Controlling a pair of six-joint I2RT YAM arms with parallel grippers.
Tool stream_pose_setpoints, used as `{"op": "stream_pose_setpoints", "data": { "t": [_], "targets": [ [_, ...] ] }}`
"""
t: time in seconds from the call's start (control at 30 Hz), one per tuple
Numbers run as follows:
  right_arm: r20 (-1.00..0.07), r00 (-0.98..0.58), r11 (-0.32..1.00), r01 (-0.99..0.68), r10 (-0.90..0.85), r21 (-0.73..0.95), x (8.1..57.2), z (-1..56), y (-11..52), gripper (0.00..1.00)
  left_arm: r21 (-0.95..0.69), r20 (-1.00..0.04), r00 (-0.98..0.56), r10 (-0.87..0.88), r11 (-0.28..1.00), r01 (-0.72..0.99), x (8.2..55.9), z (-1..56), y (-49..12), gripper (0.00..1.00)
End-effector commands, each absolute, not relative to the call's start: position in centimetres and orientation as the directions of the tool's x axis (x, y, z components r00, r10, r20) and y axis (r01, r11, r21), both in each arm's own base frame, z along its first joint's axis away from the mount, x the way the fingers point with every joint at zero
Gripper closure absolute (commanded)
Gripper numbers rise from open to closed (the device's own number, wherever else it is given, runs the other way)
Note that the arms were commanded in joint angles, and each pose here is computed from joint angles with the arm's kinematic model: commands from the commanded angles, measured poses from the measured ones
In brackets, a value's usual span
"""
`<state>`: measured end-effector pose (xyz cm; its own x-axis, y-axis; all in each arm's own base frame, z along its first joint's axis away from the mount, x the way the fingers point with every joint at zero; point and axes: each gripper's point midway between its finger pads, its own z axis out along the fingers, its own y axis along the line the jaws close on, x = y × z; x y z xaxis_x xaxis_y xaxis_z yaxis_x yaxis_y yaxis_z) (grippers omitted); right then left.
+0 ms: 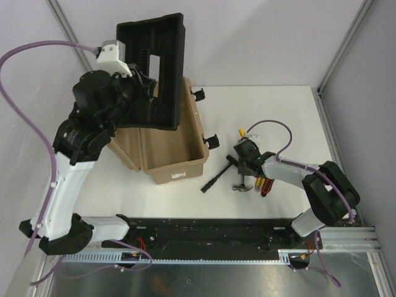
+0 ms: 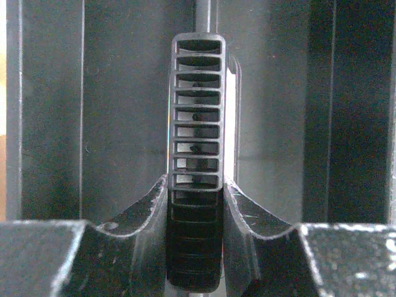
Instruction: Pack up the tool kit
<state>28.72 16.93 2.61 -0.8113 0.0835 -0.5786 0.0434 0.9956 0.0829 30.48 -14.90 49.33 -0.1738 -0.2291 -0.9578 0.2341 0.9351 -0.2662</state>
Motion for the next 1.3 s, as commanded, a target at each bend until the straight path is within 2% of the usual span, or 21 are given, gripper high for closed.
{"op": "stream_pose_setpoints", "data": {
  "t": [0.0, 0.13, 0.23, 0.33, 0.57, 0.8, 1.03, 1.27],
  "targets": [
    [-0.572, -0.816, 0.996, 0.080, 0.083, 0.031, 28.4, 1.8, 16.4, 0.65, -0.284, -0.953, 0.031, -0.301, 0.924, 0.257, 27.6, 56.1, -12.1, 1.00],
    [-0.565, -0.823, 0.998, 0.066, 0.060, 0.010, 28.3, 0.8, 16.7, 0.73, -0.273, -0.953, 0.042, -0.300, 0.910, 0.311, 26.5, 56.9, -12.5, 1.00],
    [-0.567, -0.821, 0.997, 0.076, 0.067, 0.008, 28.5, 0.7, 16.7, 0.92, -0.261, -0.955, 0.043, -0.295, 0.897, 0.358, 26.1, 57.3, -13.1, 1.00],
    [-0.594, -0.800, 0.996, 0.091, 0.082, 0.015, 28.8, 1.9, 16.5, 0.99, -0.245, -0.958, 0.035, -0.284, 0.877, 0.413, 25.7, 57.5, -14.1, 1.00],
    [-0.719, -0.678, 0.988, 0.096, 0.153, 0.120, 30.6, 9.9, 16.1, 1.00, -0.241, -0.960, 0.013, -0.281, 0.844, 0.480, 25.7, 57.7, -15.7, 1.00],
    [-0.834, -0.512, 0.957, -0.073, 0.205, 0.280, 32.2, 22.4, 18.6, 1.00, -0.242, -0.957, 0.035, -0.288, 0.858, 0.454, 25.7, 58.2, -15.1, 1.00],
    [-0.878, -0.402, 0.876, -0.285, 0.259, 0.389, 32.8, 31.0, 24.8, 1.00, -0.254, -0.948, 0.076, -0.310, 0.878, 0.406, 25.0, 59.2, -13.3, 1.00],
    [-0.897, -0.364, 0.791, -0.457, 0.250, 0.406, 34.5, 33.0, 34.7, 1.00, -0.272, -0.937, 0.111, -0.332, 0.891, 0.364, 24.0, 59.9, -11.5, 1.00]
  ]
}}
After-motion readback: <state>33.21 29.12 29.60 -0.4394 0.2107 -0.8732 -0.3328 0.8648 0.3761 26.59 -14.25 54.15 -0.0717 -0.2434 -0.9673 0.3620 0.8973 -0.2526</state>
